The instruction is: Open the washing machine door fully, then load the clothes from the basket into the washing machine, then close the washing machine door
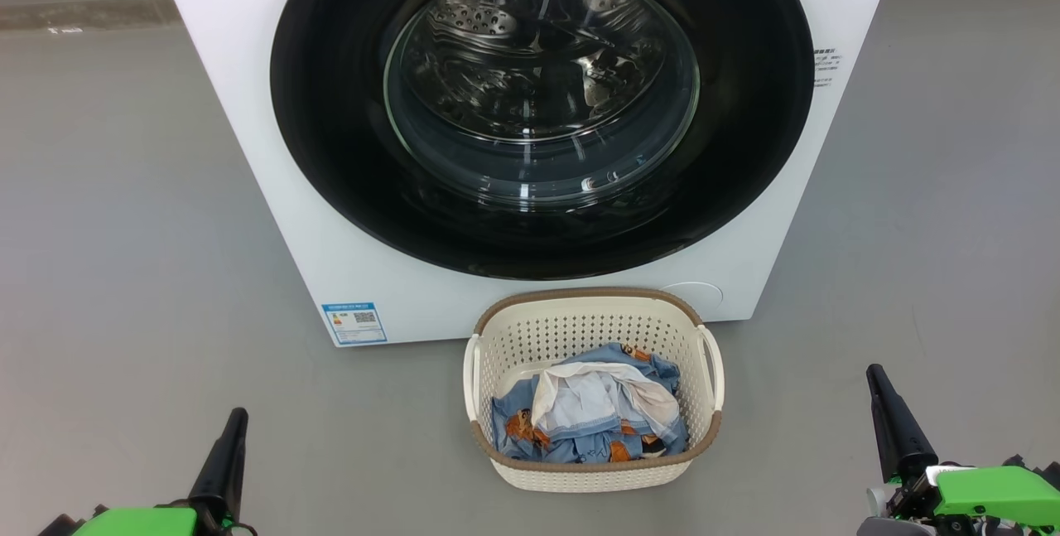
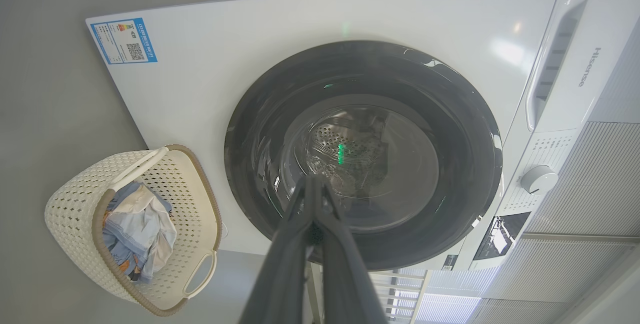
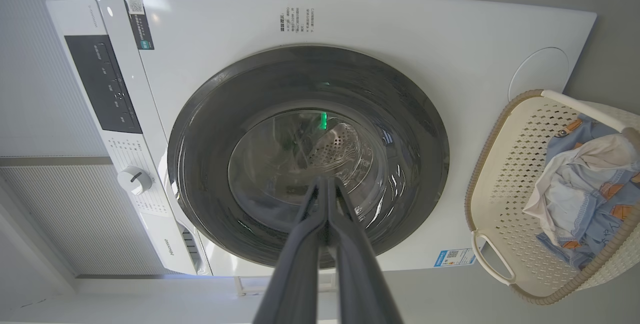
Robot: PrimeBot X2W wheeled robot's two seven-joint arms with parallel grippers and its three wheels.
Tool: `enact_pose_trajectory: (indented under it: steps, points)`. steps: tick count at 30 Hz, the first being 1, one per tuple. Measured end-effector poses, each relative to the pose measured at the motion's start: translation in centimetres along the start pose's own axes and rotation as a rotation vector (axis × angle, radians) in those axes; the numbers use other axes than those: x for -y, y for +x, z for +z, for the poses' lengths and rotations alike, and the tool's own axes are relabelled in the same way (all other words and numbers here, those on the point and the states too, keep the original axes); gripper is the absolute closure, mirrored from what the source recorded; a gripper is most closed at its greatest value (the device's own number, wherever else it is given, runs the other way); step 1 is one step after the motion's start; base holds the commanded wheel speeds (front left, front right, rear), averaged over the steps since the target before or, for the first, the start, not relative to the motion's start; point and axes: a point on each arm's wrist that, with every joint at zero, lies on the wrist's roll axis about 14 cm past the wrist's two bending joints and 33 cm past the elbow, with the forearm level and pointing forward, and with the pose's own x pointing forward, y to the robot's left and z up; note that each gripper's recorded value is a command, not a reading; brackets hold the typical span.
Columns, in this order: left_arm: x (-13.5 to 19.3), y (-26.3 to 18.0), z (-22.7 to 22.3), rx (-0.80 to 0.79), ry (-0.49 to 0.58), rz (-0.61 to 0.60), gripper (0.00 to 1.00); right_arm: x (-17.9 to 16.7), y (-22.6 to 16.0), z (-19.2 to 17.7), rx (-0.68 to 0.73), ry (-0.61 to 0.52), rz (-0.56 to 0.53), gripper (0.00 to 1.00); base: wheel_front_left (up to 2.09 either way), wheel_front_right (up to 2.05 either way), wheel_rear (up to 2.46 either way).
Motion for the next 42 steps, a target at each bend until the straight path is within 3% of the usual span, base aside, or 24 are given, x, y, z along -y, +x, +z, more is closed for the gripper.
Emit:
enact_pose_trajectory:
  steps: [42]
  points:
    - [0.00,0.00,0.01,0.000,0.000,0.000,1.00,0.00,0.00,0.00,0.000,0.000,0.000,1.00,0.00,0.00,0.00]
